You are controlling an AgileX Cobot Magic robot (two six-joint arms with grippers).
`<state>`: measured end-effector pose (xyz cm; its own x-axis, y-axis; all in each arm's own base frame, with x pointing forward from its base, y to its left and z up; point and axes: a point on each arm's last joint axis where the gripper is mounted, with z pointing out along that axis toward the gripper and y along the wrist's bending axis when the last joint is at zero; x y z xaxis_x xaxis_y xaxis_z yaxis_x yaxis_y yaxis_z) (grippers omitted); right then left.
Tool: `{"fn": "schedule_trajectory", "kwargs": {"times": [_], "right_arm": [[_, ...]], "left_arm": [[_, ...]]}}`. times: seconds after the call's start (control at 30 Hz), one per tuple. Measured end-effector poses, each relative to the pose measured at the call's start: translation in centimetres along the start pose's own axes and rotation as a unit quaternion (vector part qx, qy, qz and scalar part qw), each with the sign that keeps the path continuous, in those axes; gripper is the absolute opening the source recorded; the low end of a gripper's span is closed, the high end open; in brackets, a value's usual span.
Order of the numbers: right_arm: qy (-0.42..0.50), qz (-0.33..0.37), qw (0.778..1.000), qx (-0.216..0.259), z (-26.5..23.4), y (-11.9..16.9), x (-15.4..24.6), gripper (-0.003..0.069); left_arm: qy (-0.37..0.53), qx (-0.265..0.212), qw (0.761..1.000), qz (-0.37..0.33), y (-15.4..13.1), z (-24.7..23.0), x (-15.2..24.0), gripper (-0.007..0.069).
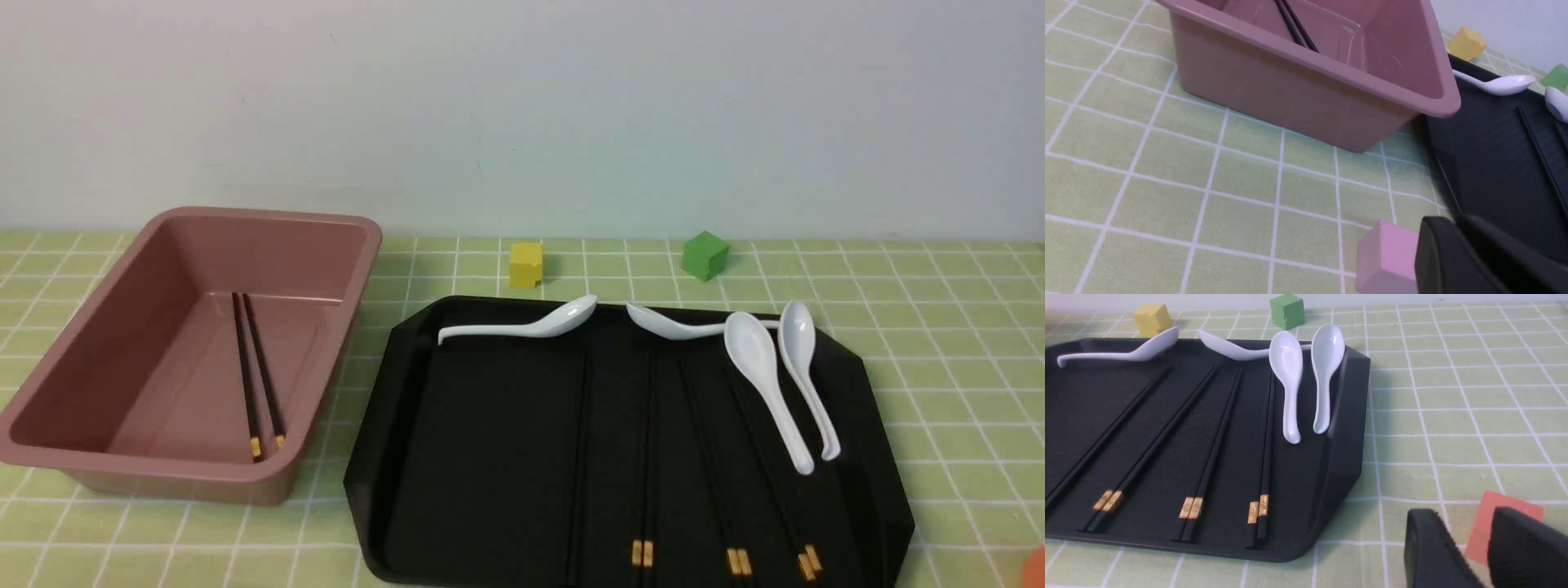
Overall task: On green tablecloth take chopsticks from black tray and put them in box.
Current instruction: 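Reach over to the black tray and grasp a pair of chopsticks with the left gripper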
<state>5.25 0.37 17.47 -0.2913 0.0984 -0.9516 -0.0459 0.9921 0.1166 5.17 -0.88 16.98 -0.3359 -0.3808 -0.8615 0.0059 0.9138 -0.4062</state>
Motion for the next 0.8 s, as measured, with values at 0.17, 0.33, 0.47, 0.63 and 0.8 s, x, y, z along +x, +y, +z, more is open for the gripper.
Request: {"fn": "schedule_trajectory", "kwargs": {"times": [0.17,0.33,0.47,0.63,0.8], "right_arm": [[0.000,0.000,1.000,0.000,0.00,0.00,0.00,0.0240],[0.000,0.000,1.000,0.000,0.00,0.00,0.00,0.0240],[0.000,0.000,1.000,0.000,0.00,0.00,0.00,0.0240],[0.000,0.000,1.000,0.000,0.00,0.00,0.00,0.0240],[0.000,0.000,1.000,0.000,0.00,0.00,0.00,0.0240]], "left_arm": [[0.000,0.000,1.000,0.000,0.00,0.00,0.00,0.0060],[0.000,0.000,1.000,0.000,0.00,0.00,0.00,0.0067],[0.000,0.000,1.000,0.001,0.00,0.00,0.00,0.0072],[0.000,0.000,1.000,0.001,0.00,0.00,0.00,0.0076],[0.000,0.000,1.000,0.001,0.00,0.00,0.00,0.0080]]}}
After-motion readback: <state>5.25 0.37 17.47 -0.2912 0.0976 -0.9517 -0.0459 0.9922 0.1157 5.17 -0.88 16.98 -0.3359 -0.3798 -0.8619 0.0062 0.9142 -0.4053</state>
